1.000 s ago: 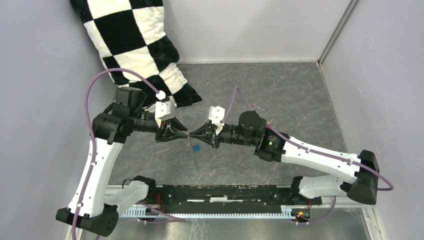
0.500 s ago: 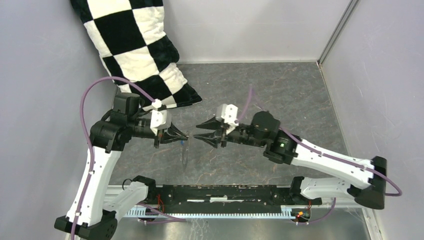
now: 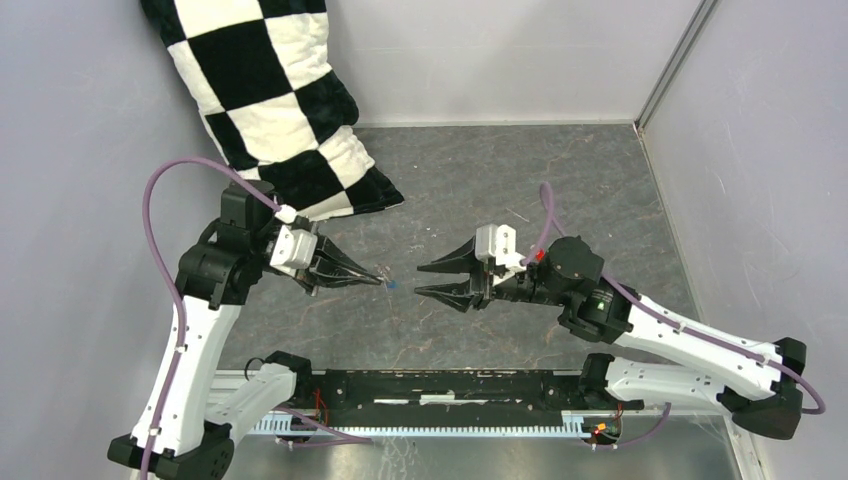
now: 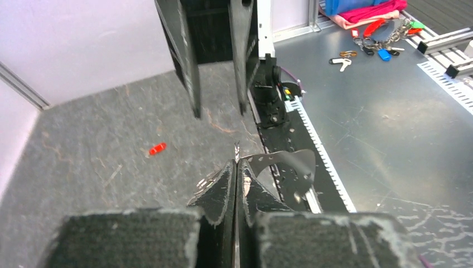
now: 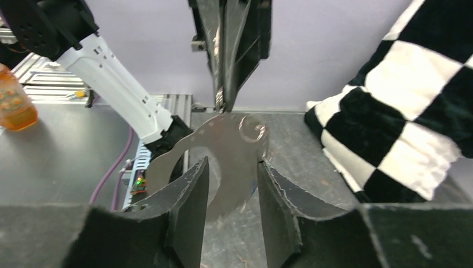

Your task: Put the keys on the keyring

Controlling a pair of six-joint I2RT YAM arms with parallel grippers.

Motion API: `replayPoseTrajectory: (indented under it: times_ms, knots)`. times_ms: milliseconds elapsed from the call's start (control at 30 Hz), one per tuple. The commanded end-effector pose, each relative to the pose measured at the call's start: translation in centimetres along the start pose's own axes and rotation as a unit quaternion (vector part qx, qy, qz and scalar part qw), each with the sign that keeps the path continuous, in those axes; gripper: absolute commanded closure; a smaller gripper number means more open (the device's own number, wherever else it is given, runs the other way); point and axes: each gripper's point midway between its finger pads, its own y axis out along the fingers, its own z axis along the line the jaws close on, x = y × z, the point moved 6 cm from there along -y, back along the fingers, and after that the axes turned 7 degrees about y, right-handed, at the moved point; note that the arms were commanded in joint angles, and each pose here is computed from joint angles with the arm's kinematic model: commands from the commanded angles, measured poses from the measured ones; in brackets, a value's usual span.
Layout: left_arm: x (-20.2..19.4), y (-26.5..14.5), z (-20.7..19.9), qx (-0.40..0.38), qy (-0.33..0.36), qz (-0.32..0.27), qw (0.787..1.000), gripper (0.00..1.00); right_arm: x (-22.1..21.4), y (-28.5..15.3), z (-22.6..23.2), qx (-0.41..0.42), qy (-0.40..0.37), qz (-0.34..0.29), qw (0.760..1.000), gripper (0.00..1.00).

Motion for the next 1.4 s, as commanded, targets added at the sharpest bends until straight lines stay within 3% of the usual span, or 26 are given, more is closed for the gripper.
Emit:
replayPoseTrajectory:
  times_ms: [0,533,900,1200,1367]
  knots:
    - [3.1,0.2,0.4,-0.032,0.076,-0.052,0.995,0.98,1.0,0.5,1.2,0.049,0.019,-0.043,0.998,0.58]
    - [3.6,0.1,1.1,0.0,0.234,-0.034,0.972,0.98,1.6,3.1,0.0,0.028,0.037,-0.094,0.995,0.73]
    - [4.6,-0.1,1.0,0.006,0.305,-0.036,0.952,0.98,2.7,3.8,0.3,0.043,0.034,-0.097,0.994,0.71]
    - [3.6,-0.1,1.0,0.017,0.295,-0.027,0.955,0.98,4.3,3.3,-0.2,0.021,-0.017,-0.063,0.998,0.63]
    - [2.4,-0.2,0.8,0.036,0.25,-0.01,0.967,0.98,4.1,4.0,-0.7,0.016,-0.066,0.01,0.998,0.57]
